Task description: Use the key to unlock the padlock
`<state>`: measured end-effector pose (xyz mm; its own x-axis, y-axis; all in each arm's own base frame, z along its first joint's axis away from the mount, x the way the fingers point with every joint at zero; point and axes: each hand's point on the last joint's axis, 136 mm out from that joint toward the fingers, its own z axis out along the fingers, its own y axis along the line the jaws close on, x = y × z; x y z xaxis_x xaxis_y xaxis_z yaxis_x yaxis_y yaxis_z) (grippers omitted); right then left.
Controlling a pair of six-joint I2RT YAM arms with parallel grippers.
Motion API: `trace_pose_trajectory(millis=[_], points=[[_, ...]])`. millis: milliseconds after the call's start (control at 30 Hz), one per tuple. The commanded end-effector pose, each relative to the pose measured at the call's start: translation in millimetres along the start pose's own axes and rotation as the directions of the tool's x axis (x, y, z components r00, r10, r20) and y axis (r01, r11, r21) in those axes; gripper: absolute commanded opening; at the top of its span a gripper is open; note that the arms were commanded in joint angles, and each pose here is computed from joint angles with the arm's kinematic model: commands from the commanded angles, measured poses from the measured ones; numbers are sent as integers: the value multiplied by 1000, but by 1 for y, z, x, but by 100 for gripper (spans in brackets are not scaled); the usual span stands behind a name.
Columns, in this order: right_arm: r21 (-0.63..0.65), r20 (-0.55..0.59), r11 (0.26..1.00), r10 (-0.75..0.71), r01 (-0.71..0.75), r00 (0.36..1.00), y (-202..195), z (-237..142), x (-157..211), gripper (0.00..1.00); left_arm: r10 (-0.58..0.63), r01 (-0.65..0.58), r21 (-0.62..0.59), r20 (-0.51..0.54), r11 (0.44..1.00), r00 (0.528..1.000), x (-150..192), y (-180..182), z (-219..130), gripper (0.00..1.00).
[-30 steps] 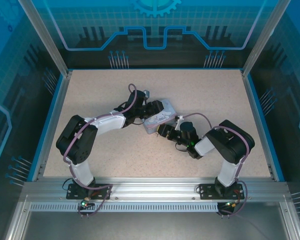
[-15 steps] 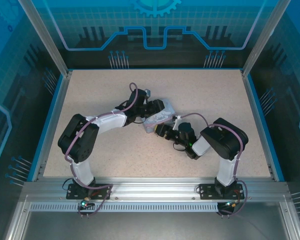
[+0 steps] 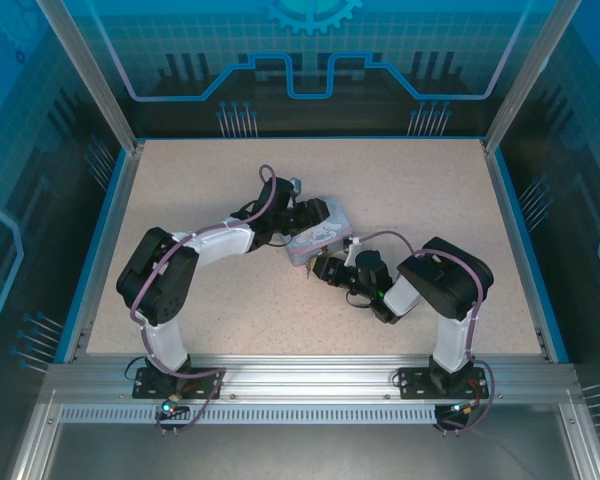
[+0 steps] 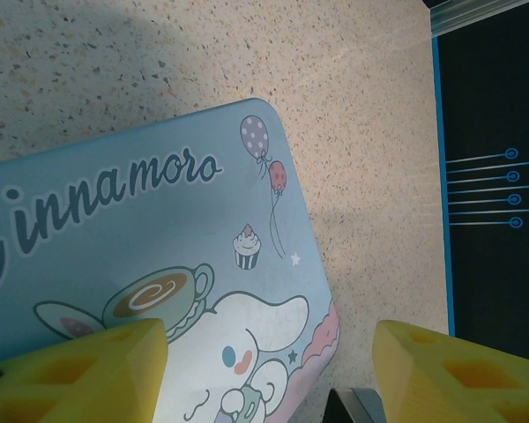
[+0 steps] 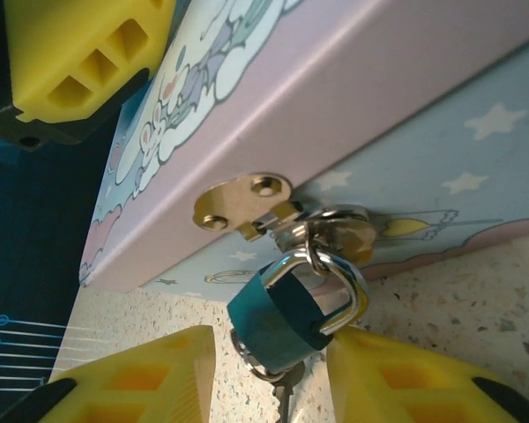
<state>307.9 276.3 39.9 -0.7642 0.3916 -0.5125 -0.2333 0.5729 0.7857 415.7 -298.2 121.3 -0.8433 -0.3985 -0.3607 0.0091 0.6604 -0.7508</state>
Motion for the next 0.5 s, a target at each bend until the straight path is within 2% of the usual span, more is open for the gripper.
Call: trace_pose_trajectory(millis=[0, 300, 467], points=[[44, -64, 999, 11, -8, 998, -14, -1, 23, 37, -20, 19, -25, -30, 1000, 999, 7, 6, 6, 64], [68, -29, 997, 33, -31, 999, -18, 0, 17, 28, -18, 17, -22, -27, 1000, 999, 6, 4, 5, 64], [78, -10, 996, 47, -46, 999, -20, -1, 13, 15, -20, 19, -28, -27, 999, 999, 8, 8, 5, 64]])
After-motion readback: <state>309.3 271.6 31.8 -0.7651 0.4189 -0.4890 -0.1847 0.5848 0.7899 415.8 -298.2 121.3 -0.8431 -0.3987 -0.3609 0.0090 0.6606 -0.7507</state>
